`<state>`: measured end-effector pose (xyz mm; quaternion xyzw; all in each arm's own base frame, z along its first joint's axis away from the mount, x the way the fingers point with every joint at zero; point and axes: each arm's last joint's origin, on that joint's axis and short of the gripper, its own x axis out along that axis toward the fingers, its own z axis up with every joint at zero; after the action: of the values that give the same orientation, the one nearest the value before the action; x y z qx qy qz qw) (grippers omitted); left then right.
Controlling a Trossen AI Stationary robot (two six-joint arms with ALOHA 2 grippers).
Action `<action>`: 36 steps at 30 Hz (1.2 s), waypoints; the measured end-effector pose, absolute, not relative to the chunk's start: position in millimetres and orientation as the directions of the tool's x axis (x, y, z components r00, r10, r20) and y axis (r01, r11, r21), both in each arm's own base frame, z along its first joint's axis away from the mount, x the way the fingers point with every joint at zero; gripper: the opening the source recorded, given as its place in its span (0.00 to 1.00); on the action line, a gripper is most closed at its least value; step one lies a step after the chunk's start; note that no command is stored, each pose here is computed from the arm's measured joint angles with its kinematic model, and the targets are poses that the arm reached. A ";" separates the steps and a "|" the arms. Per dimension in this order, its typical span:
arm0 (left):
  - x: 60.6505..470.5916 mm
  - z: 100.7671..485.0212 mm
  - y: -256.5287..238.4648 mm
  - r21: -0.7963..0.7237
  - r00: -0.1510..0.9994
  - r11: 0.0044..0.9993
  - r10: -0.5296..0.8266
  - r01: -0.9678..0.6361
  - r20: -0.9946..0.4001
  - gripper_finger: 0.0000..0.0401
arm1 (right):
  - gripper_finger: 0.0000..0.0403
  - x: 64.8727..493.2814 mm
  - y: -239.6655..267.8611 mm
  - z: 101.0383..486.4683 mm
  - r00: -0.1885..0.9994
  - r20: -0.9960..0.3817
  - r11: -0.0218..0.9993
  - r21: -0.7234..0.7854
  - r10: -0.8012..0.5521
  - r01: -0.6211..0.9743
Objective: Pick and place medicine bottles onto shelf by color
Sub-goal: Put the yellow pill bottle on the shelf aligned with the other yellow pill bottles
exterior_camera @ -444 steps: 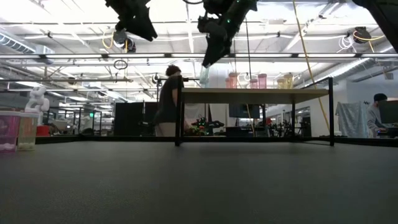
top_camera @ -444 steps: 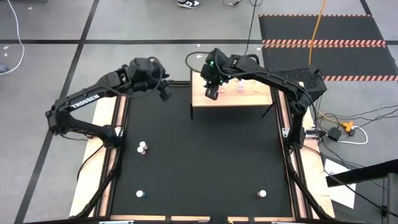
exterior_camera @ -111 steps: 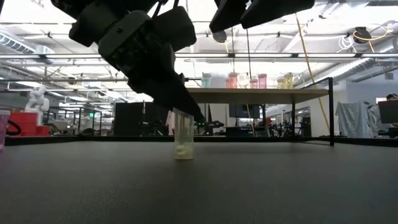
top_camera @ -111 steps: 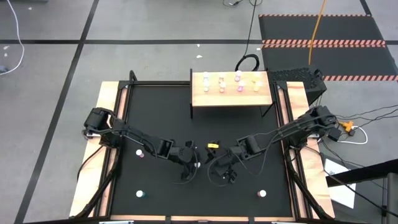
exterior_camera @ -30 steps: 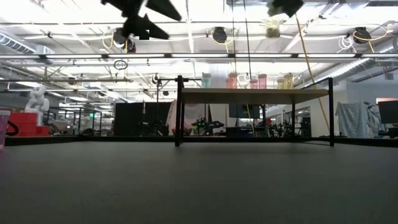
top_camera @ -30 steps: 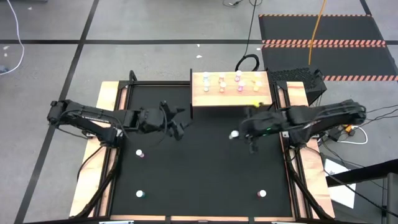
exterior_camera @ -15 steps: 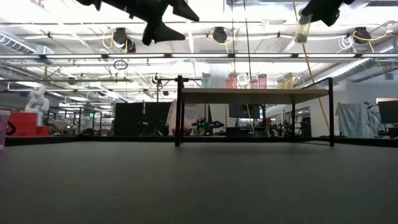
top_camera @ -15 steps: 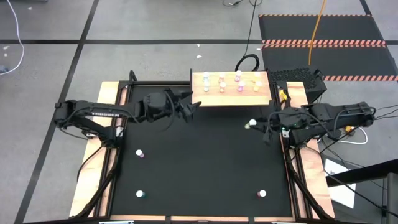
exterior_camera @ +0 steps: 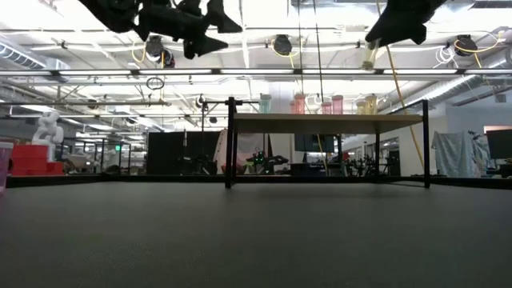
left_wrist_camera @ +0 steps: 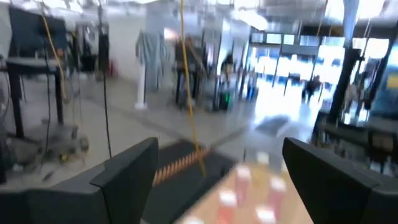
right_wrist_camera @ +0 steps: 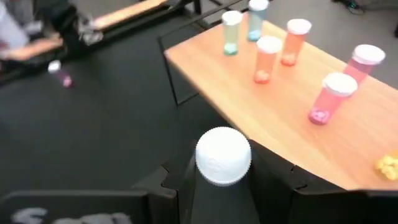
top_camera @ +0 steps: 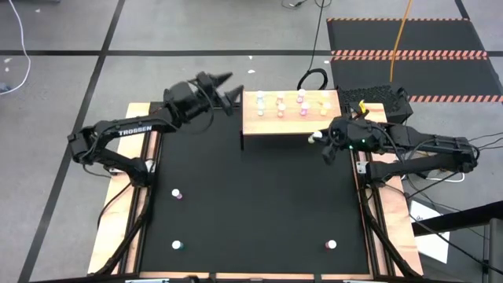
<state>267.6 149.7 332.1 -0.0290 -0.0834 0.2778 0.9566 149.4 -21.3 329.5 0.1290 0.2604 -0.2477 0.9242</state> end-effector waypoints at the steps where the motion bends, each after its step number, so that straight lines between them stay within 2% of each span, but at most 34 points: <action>1: 264.1 335.4 154.8 -0.113 0.826 0.845 0.534 -0.522 0.177 0.86 | 0.29 149.6 -23.0 330.0 0.741 -0.540 0.831 0.130 -0.399 0.542; 5: 251.8 345.4 169.9 -0.095 0.852 0.895 0.445 -0.436 0.276 0.86 | 0.29 150.3 -27.8 332.3 0.744 -0.517 0.779 0.212 -0.423 0.590; 9: 252.4 358.0 174.8 -0.043 0.888 0.923 0.379 -0.382 0.261 0.86 | 0.29 151.5 -30.7 332.8 0.742 -0.510 0.755 0.241 -0.436 0.610; 13: 258.2 367.0 178.9 0.013 0.907 0.918 0.389 -0.396 0.161 0.86 | 0.29 154.4 -34.7 331.3 0.734 -0.520 0.759 0.225 -0.437 0.611; 19: 271.6 378.6 182.3 0.028 0.898 0.908 0.408 -0.418 0.165 0.86 | 0.29 156.8 -40.4 328.8 0.758 -0.550 0.794 0.254 -0.351 0.552; 23: 281.1 379.1 187.0 0.030 0.897 0.907 0.409 -0.419 0.170 0.86 | 0.29 155.7 -43.1 330.0 0.753 -0.550 0.793 0.243 -0.361 0.558; 31: 291.6 376.8 175.1 -0.012 0.913 0.921 0.389 -0.390 0.125 0.86 | 0.29 150.8 -47.5 360.6 0.777 -0.519 0.822 0.222 -0.356 0.525; 36: 295.8 377.0 167.9 0.029 0.907 0.913 0.401 -0.408 0.127 0.86 | 0.29 146.0 -46.3 379.6 0.764 -0.539 0.827 0.200 -0.355 0.525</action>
<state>295.8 167.9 377.0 0.0275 -0.0595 0.2071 0.9761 146.0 -46.3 379.6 0.1722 0.2473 -0.2382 0.9233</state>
